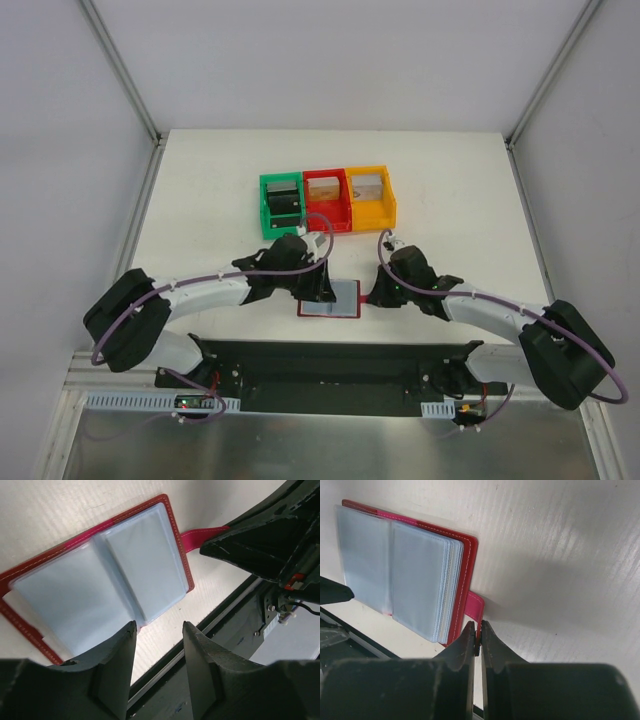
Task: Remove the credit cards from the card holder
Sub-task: Remove the credit card from the card holder.
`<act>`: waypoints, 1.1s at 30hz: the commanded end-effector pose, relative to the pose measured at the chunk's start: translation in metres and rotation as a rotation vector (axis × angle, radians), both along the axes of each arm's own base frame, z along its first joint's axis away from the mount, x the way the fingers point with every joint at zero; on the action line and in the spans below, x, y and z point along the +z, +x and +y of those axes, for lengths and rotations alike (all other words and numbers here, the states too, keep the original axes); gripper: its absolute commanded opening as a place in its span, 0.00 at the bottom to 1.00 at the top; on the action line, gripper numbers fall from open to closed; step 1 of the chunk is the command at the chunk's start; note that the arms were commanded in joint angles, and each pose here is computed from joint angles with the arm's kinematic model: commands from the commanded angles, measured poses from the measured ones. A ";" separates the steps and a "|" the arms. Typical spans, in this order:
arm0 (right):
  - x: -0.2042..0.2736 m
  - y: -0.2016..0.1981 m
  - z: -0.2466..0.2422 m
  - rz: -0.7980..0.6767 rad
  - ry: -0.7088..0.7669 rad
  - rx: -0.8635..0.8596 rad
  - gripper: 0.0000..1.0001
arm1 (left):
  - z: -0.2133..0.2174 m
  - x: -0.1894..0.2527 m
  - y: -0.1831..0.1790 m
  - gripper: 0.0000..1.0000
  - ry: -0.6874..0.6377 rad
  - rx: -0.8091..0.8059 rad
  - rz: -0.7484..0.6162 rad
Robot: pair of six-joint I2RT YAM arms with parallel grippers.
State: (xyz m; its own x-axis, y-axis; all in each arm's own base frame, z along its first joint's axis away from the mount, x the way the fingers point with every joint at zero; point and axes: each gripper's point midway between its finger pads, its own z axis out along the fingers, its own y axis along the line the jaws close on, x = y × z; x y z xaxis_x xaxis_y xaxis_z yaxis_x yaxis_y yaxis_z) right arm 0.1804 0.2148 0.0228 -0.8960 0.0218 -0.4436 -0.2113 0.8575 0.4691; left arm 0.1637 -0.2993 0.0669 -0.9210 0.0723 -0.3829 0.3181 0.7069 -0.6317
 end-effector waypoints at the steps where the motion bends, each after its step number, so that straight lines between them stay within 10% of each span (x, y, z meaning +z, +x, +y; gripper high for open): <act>1: 0.019 0.008 0.014 -0.053 0.060 0.024 0.04 | -0.030 0.022 0.005 0.45 -0.047 -0.075 -0.060; 7: 0.014 0.006 0.010 -0.049 0.043 0.020 0.09 | -0.044 0.007 0.001 0.68 0.089 -0.085 -0.094; 20: 0.032 -0.001 0.017 -0.097 0.105 0.051 0.01 | -0.017 -0.023 0.016 0.59 0.382 0.033 -0.154; 33: 0.099 -0.010 0.033 -0.209 0.173 0.138 0.01 | -0.001 -0.007 0.017 0.59 0.364 0.110 -0.186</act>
